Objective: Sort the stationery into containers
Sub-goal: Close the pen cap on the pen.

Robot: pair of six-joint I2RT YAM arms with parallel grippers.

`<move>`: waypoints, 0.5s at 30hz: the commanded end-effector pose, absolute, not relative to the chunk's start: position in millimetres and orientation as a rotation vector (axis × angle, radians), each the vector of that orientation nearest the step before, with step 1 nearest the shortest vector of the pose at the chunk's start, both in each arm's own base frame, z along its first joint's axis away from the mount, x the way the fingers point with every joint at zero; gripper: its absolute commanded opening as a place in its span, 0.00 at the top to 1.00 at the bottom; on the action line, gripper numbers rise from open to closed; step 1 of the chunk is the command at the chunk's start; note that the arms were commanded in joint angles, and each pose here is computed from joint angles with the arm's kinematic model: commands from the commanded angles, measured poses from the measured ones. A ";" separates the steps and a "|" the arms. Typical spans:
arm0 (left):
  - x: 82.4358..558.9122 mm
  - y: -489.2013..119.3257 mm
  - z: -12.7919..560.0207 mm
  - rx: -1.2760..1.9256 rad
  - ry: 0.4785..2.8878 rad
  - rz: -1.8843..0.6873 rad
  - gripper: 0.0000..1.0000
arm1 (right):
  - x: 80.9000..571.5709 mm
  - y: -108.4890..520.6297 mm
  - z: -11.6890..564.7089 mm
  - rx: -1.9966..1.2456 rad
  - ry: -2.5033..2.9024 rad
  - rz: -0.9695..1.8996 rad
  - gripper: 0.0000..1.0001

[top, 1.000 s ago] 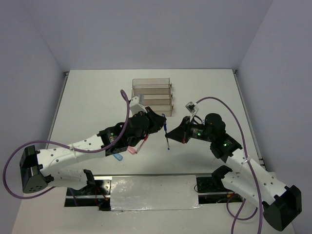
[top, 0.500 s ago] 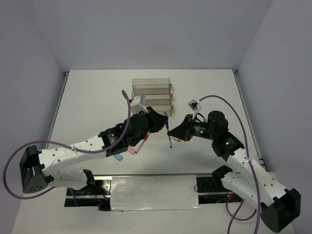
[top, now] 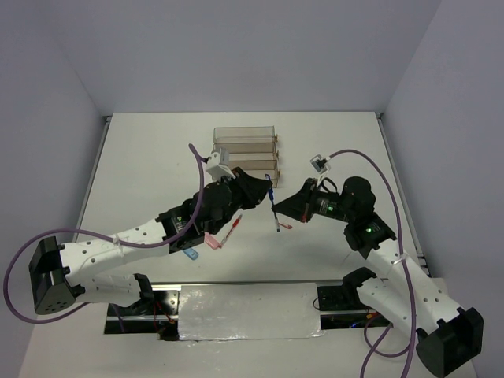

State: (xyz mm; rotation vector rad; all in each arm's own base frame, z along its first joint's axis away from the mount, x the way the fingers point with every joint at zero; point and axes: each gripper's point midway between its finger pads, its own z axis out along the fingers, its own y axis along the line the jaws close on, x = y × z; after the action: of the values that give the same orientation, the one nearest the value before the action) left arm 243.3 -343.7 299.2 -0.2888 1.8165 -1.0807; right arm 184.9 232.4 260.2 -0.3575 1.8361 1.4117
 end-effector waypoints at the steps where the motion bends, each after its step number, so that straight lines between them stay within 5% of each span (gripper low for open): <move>1: 221.2 -353.9 263.5 -0.169 1.962 -1.067 1.00 | 203.3 227.1 336.2 -0.421 1.508 1.334 1.00; 15: 215.8 -358.4 256.4 -0.111 1.994 -1.053 1.00 | 221.4 225.7 355.1 -0.475 1.453 1.334 1.00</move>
State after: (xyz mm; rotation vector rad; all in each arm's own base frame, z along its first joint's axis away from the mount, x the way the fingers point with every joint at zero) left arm 248.7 -340.3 301.7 -0.3027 1.7996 -1.0709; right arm 196.3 233.1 263.7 -0.4317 1.8080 1.4606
